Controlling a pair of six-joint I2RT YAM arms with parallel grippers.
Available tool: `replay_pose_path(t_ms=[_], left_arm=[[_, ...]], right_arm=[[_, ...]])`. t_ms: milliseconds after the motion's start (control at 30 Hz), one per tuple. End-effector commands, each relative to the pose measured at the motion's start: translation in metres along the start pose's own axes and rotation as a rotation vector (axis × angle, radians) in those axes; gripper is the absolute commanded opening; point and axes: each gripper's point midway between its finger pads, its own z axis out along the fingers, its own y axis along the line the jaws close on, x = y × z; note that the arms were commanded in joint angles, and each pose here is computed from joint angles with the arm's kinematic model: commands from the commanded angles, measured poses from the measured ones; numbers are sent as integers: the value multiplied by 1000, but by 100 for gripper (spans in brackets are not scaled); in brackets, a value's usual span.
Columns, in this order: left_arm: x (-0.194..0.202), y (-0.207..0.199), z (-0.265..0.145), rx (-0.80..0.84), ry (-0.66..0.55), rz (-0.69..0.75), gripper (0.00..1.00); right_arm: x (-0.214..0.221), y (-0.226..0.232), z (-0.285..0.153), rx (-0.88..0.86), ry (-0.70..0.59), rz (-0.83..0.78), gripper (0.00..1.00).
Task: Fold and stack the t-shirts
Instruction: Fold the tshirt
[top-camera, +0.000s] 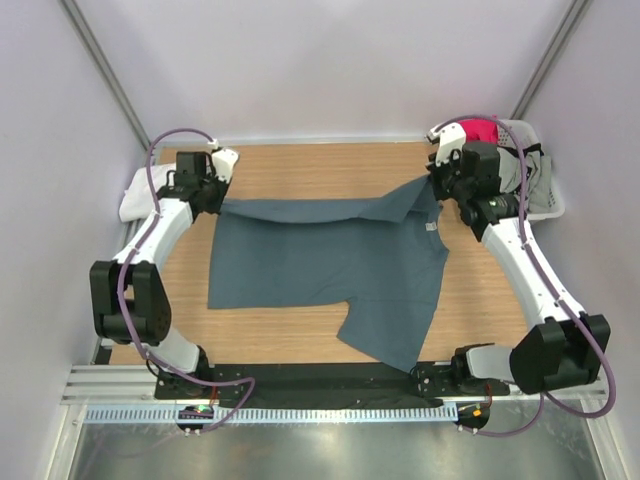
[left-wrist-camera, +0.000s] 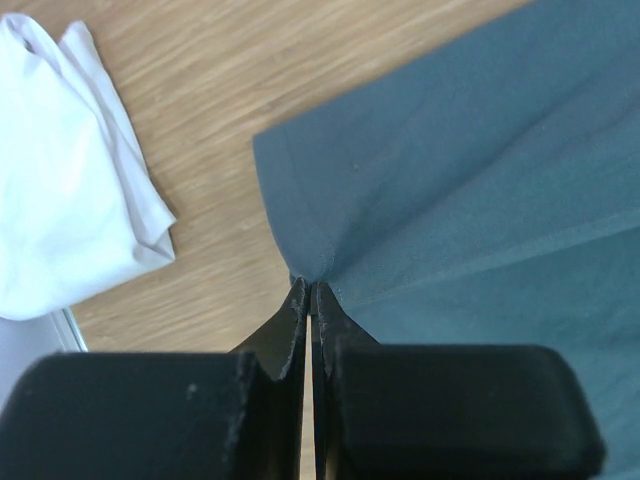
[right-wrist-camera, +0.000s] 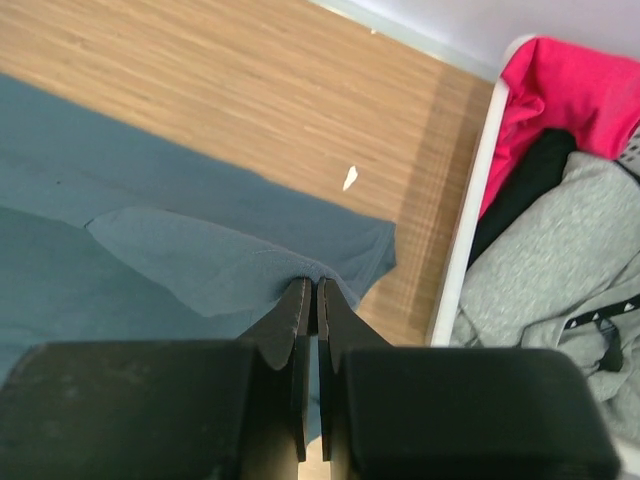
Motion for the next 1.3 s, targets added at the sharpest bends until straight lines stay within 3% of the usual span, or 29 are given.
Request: replay_pose_path(t_ms=[0, 233, 467, 667, 1033, 1067, 1100, 1200, 1267], left_arm=[[2, -3, -9, 9, -9, -10, 0], [33, -16, 9, 53, 113, -61, 0], [59, -23, 28, 77, 218, -71, 0], [72, -22, 33, 59, 291, -100, 6], [76, -25, 27, 45, 322, -179, 39], [70, -25, 23, 52, 308, -185, 41], [66, -26, 19, 63, 298, -196, 42], [54, -35, 7, 101, 275, -237, 44], [49, -45, 2, 145, 273, -238, 44]], right_arm=[[8, 9, -14, -15, 0, 15, 1], [53, 33, -5, -81, 86, 21, 1], [72, 41, 10, -116, 135, 9, 1], [83, 40, 19, -97, 154, 1, 1], [106, 24, 41, -15, 191, -85, 2], [108, 15, 42, 28, 204, -100, 6], [105, 8, 43, 54, 207, -120, 20], [84, -10, 40, 134, 178, -143, 45], [68, -13, 33, 150, 147, -126, 50]])
